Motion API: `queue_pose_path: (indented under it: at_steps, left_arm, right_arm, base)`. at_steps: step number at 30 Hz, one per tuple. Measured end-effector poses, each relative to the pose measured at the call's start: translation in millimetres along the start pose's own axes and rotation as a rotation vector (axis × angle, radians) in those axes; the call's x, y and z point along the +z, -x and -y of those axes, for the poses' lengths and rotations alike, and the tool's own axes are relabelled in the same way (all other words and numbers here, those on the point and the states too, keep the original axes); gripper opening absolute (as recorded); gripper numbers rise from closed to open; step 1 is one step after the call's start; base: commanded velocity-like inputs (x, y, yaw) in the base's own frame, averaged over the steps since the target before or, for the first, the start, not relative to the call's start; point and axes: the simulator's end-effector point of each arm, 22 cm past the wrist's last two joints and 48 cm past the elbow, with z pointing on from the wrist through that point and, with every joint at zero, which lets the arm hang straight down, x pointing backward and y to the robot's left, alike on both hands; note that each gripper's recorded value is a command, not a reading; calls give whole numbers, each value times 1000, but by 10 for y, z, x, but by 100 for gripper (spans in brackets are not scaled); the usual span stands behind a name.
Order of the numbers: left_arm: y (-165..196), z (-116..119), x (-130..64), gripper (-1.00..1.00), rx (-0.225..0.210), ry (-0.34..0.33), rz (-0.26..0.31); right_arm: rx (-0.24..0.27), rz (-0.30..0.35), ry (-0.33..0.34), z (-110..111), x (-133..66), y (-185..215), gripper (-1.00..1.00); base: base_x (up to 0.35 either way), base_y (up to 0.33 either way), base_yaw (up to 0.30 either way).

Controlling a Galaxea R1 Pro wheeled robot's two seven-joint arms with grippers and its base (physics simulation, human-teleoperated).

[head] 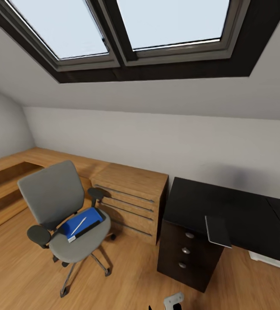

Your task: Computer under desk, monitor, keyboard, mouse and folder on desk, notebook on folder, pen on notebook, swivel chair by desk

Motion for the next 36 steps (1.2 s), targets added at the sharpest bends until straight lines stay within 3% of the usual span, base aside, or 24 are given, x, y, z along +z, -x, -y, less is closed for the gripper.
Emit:
queue_pose_path:
  at_steps: [4,14,36]
  left_arm:
    - [-140,-127,-74,100,-6,22,-16]
    - [-104,-110,-195,100,-9,-10,41]
    - [-183,-176,-262,100,-12,2,23]
  right_arm:
    - [0,1,0,-6,-32,18,100]
    - [0,0,0,-21,-108,41,100]
    - [7,-24,3,-45,-153,-58,100]
  base:
    - [0,0,0]
    - [0,0,27]
    - [0,0,158]
